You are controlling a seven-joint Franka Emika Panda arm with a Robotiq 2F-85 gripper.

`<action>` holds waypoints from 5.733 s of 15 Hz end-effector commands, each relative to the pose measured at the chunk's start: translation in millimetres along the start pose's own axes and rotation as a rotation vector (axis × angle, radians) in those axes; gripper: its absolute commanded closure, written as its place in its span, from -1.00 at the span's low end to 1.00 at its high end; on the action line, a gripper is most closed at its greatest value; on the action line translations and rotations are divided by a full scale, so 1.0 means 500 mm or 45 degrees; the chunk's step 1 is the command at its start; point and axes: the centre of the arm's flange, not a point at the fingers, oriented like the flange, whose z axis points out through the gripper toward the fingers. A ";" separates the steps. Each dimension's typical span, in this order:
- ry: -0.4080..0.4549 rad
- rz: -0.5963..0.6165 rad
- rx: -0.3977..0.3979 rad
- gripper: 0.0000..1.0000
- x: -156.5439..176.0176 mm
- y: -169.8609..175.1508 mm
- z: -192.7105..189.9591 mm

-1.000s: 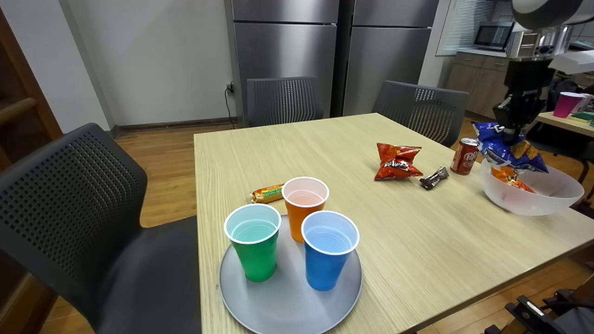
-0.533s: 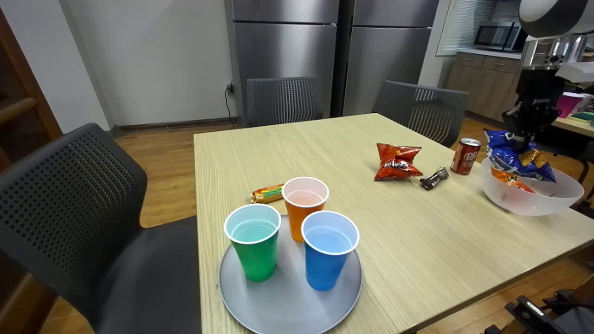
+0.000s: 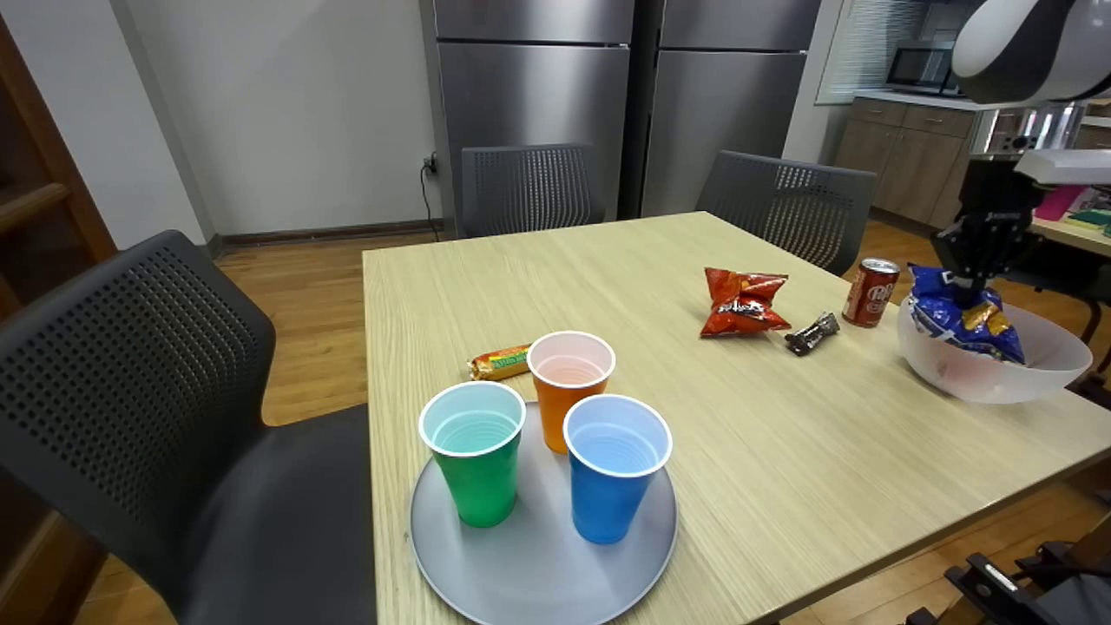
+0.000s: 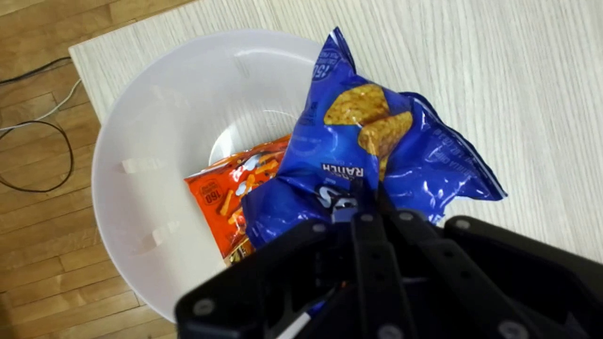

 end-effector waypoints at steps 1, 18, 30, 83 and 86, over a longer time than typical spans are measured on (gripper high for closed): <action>0.002 0.102 0.033 1.00 0.038 0.023 0.004; -0.026 0.237 0.037 1.00 0.071 0.041 0.039; 0.070 0.162 0.051 -0.98 0.049 0.018 -0.049; 0.238 0.281 -0.002 -1.00 0.289 -0.438 0.063; 0.239 0.281 -0.004 -1.00 0.298 -0.440 0.069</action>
